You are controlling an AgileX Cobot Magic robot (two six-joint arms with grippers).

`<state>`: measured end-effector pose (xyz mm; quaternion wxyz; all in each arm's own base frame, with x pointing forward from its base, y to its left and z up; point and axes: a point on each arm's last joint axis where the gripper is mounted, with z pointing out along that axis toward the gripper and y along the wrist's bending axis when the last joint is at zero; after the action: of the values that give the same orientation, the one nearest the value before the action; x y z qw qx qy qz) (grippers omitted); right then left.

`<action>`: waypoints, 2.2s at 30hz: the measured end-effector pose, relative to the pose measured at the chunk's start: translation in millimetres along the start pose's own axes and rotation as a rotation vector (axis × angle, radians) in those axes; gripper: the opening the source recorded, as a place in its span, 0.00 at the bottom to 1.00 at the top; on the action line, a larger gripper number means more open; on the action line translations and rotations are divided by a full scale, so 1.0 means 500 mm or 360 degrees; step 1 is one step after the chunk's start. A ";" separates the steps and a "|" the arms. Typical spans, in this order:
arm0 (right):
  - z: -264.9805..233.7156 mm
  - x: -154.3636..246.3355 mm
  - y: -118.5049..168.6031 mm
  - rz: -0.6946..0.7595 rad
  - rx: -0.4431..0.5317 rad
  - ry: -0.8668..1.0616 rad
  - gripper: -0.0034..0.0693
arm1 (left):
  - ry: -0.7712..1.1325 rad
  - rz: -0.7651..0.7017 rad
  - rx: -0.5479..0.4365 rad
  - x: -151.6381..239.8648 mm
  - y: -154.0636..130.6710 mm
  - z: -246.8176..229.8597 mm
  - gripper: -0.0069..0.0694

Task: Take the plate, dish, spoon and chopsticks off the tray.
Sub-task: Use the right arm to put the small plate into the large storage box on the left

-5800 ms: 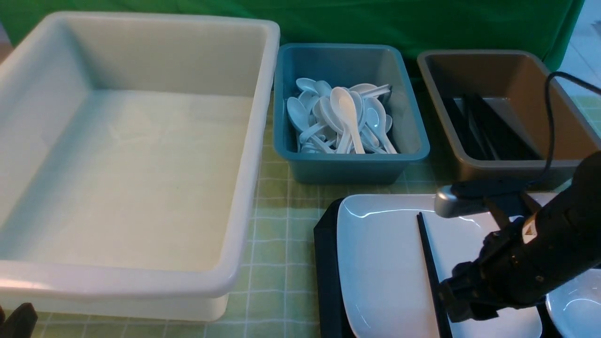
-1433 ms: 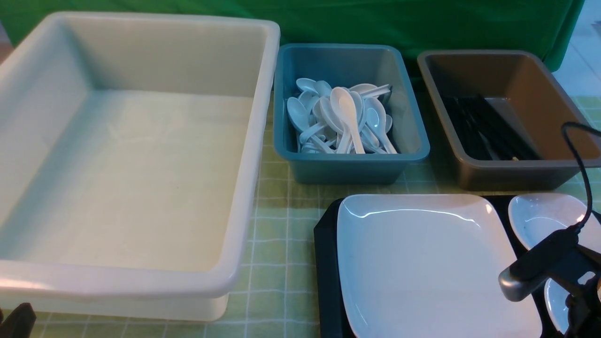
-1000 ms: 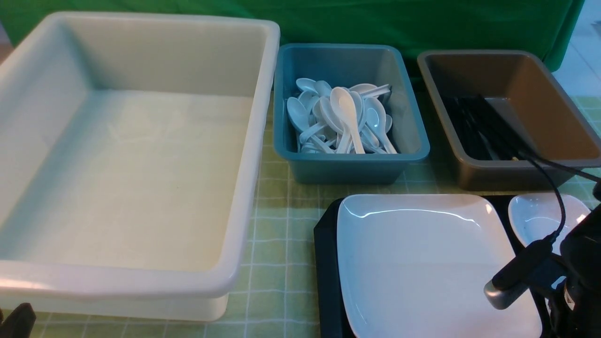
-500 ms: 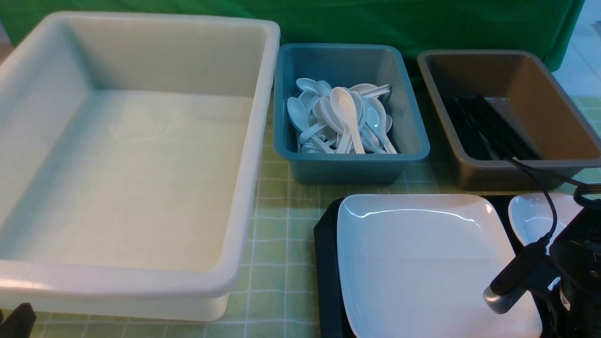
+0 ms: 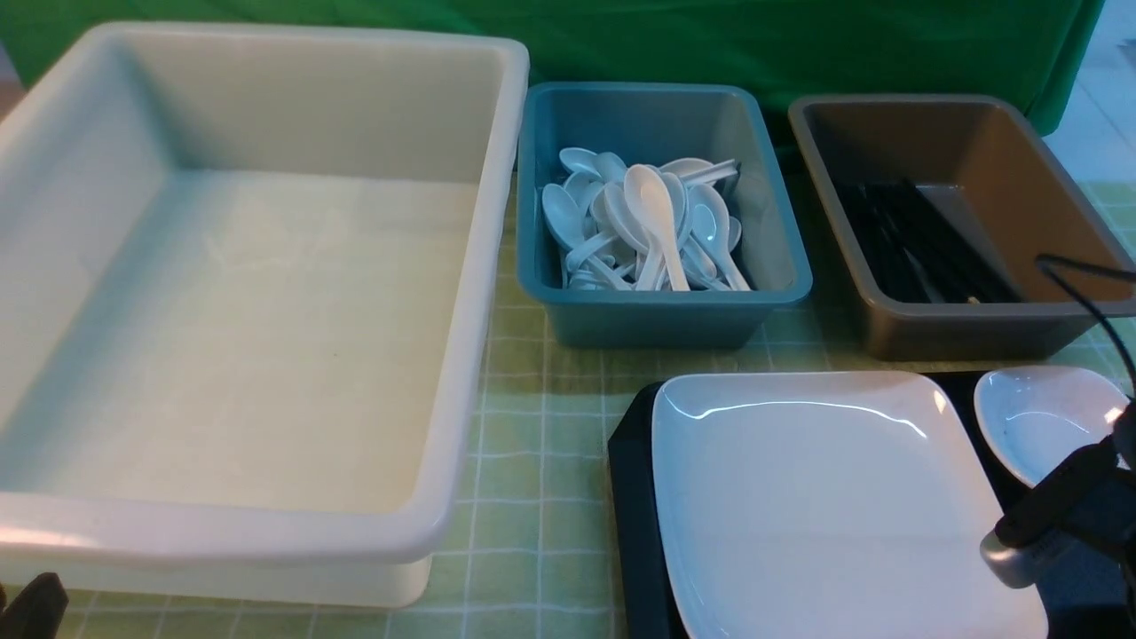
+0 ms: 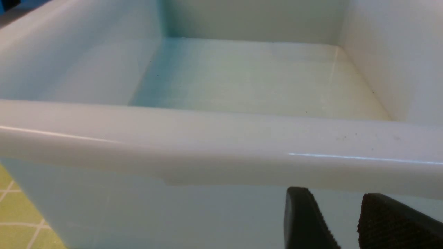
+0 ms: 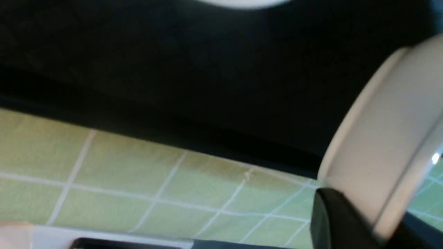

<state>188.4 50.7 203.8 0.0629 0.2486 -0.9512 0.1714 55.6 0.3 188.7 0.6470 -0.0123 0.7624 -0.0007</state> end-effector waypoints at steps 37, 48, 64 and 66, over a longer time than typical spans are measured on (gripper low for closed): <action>-0.440 -0.455 0.453 -0.1507 0.0169 -0.1744 0.09 | 0.0000 0.0000 0.0000 0.000 0.000 0.000 0.38; -0.354 -0.518 0.507 -0.1593 0.0209 -0.1618 0.09 | 0.0000 0.0000 0.0000 0.000 0.000 0.000 0.38; -0.287 -0.518 0.527 -0.1744 0.0233 -0.1459 0.38 | 0.0000 0.0000 0.0000 0.000 0.000 0.000 0.38; -0.288 -0.518 0.526 -0.1743 0.0234 -0.1466 0.40 | 0.0000 0.0000 0.0000 0.000 0.000 0.000 0.38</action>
<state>288.2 434.2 207.5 -0.2847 0.7406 -0.6060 0.0566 55.6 0.3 188.7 0.6470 -0.0123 0.7624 -0.0007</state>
